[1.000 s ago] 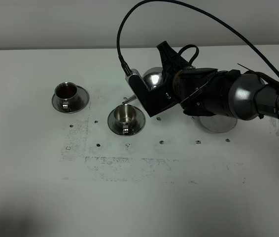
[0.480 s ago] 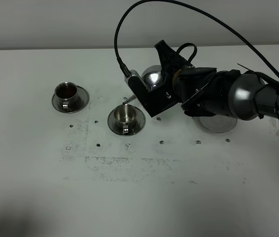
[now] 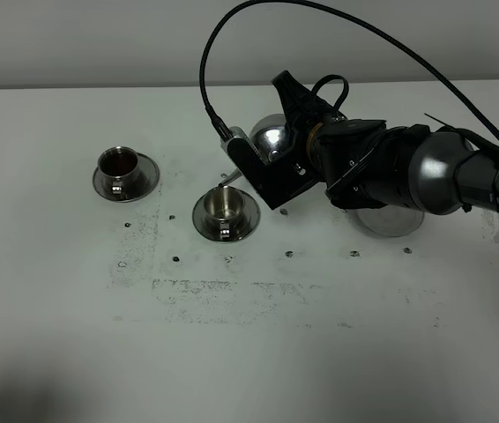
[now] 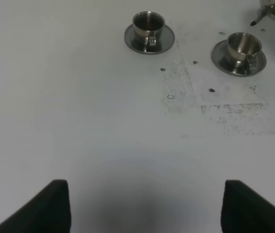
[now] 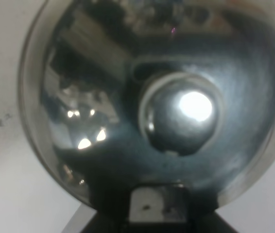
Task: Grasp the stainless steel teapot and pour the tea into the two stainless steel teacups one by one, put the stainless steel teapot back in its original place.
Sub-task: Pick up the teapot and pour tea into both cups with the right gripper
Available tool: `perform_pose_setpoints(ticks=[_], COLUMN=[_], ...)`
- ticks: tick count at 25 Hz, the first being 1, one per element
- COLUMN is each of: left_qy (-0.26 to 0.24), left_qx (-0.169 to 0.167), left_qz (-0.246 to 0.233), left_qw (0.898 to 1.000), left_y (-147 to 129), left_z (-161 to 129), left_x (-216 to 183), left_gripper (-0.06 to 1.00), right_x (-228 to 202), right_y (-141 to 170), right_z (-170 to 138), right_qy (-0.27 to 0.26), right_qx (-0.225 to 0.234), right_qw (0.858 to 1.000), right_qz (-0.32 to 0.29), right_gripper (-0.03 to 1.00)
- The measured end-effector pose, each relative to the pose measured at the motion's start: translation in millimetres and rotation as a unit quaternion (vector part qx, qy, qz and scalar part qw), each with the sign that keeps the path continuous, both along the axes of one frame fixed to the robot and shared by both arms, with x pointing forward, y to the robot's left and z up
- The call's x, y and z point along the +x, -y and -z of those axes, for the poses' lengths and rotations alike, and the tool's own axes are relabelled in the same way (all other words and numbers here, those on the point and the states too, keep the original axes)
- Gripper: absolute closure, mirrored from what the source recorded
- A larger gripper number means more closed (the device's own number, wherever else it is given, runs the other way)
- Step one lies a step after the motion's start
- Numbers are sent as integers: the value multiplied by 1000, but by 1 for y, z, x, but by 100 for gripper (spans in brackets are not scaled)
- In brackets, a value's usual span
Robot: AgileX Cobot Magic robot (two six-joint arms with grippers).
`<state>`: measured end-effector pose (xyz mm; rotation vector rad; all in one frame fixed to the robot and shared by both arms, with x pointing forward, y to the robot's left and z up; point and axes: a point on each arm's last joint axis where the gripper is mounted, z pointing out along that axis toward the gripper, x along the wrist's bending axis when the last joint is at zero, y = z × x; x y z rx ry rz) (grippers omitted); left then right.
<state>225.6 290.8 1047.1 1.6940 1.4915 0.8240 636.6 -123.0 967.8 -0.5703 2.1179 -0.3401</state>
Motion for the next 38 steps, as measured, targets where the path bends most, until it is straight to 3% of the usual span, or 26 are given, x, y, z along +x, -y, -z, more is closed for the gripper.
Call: perform_pose_setpoints(ticks=[38], left_qy=[0], left_qx=[0], left_qz=[0], left_qw=[1000], left_y=[0], left_z=[0], left_x=[0], left_gripper=[25], right_x=[3], right_y=[-3], right_z=[-6], right_qy=[41], right_qx=[-45], right_qw=[997], right_qz=[-40], right_gripper=[79])
